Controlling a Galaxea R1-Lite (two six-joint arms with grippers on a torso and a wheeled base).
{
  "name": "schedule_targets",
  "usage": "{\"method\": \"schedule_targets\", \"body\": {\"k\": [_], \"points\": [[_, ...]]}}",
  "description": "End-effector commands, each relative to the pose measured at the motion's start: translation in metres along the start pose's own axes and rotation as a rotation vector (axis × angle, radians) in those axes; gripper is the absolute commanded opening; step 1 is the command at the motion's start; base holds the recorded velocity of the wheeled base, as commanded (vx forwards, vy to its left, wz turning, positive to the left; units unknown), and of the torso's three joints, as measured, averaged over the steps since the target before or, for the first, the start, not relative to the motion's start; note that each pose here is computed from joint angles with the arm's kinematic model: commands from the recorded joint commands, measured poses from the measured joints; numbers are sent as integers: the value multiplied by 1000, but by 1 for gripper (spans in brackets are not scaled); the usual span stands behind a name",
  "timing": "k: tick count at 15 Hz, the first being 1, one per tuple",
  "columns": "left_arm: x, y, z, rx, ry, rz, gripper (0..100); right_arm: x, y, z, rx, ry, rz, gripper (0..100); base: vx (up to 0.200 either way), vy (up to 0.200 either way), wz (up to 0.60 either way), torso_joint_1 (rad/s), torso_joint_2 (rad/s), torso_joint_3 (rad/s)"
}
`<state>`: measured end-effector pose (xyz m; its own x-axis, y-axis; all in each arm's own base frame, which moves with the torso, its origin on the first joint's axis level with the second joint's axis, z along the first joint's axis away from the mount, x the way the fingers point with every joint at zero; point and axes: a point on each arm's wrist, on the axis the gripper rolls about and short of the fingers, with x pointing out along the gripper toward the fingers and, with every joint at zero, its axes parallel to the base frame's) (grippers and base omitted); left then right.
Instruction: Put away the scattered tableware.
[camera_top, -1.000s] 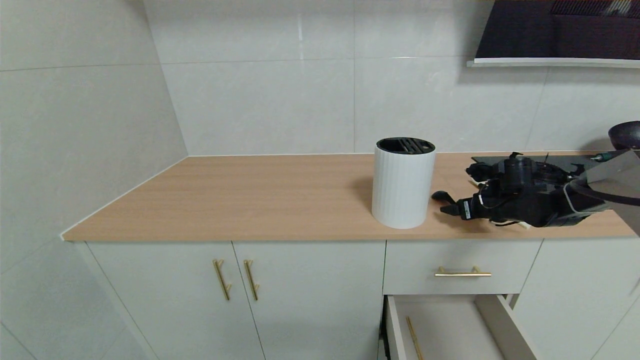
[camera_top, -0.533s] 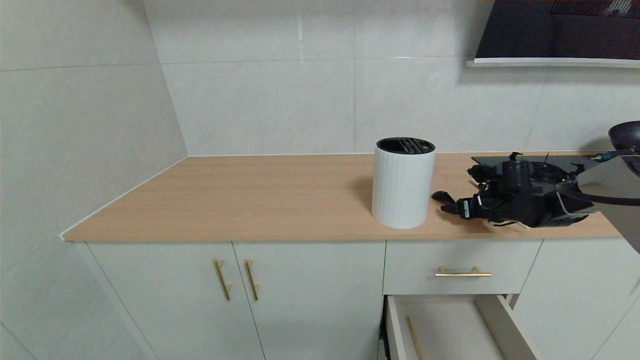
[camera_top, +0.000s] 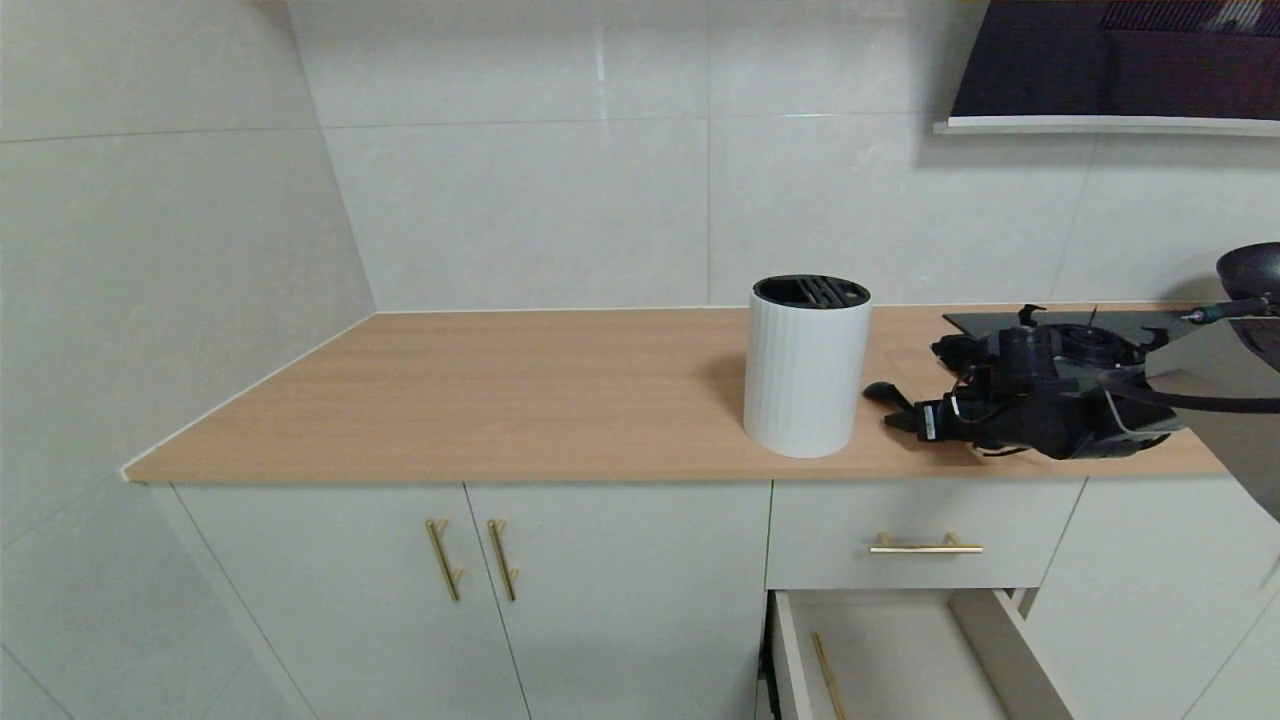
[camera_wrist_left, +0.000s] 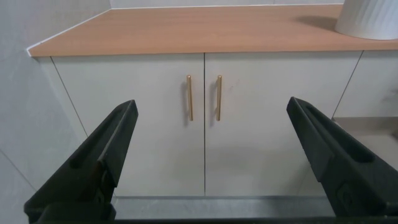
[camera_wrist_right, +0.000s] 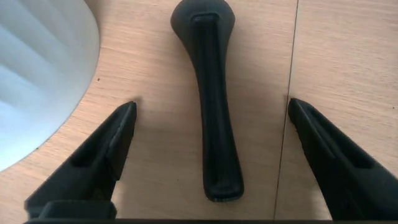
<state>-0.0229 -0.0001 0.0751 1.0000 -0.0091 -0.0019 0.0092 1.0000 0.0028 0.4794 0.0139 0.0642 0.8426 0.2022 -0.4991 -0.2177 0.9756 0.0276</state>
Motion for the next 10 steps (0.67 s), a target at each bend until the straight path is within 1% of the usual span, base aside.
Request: {"method": "schedule_targets", "body": {"k": [1,6,8,10], "points": [[0,0,0,0,1,0,100,1,0,-1,0,3,2,0,0,0,0,0,0,0],[0,0,0,0,1,0,100,-1,2,2,15,1,5,0,0,0,0,0,0,0],[0,0,0,0,1,0,100,-7,3,9,28,-14,-2,0,0,0,0,0,0,0],[0,0,0,0,1,0,100,-28,4,27,95,-43,-41,0,0,0,0,0,0,0]]}}
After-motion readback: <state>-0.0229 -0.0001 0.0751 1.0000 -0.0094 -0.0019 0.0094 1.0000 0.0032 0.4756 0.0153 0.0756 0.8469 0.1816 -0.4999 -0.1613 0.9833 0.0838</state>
